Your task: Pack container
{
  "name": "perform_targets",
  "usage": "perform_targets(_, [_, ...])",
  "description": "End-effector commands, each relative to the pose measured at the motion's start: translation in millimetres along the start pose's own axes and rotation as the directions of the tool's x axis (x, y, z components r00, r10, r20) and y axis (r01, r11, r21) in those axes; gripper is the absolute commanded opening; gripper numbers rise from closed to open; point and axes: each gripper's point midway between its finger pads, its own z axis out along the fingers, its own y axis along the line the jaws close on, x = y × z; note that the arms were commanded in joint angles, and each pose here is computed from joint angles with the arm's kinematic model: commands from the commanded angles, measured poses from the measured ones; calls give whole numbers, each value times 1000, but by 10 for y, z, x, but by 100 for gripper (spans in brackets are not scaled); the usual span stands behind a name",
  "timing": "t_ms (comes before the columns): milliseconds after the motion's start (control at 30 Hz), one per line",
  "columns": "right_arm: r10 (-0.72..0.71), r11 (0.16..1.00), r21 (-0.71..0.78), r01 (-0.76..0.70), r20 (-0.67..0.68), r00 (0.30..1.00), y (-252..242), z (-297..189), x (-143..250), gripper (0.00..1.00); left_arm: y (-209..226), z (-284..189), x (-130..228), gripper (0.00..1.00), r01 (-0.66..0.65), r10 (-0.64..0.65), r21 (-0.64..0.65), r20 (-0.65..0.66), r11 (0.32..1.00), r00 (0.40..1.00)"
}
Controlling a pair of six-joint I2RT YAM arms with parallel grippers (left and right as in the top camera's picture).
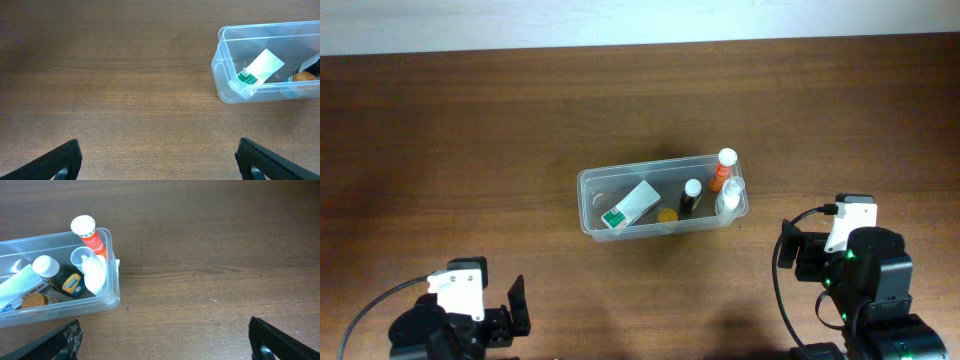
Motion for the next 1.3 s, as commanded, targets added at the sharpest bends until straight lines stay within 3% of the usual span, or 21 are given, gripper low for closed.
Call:
perform_targets(0, [4,1000,9,-4,25,1000,-21,-43,17,98,-13,10,12,100,-14,14,8,1,1000,1000])
perform_targets(167, [13,1000,-1,-13,121,993,-46,-231,-15,98,-13,10,12,99,-14,14,8,1,1000,1000])
perform_targets(400, [37,999,-27,-31,273,961,-89,-291,239,98,-13,10,12,100,-14,14,8,1,1000,1000])
perform_targets(633, [34,999,-42,-16,464,885,-47,-50,101,98,-13,10,12,99,-14,14,8,1,1000,1000])
perform_targets(767, [-29,999,-13,46,600,800,-1,137,-52,98,-13,10,12,100,-14,14,8,1,1000,1000])
perform_targets(867, [-27,999,-14,45,605,796,9,366,80,98,-13,10,12,100,-14,14,8,1,1000,1000])
perform_targets(933, [-41,999,-8,54,543,839,5,586,316,98,-13,10,12,100,-14,14,8,1,1000,1000])
perform_targets(1267, [-40,999,-8,53,548,835,8,610,314,98,-13,10,12,99,-14,14,8,1,1000,1000])
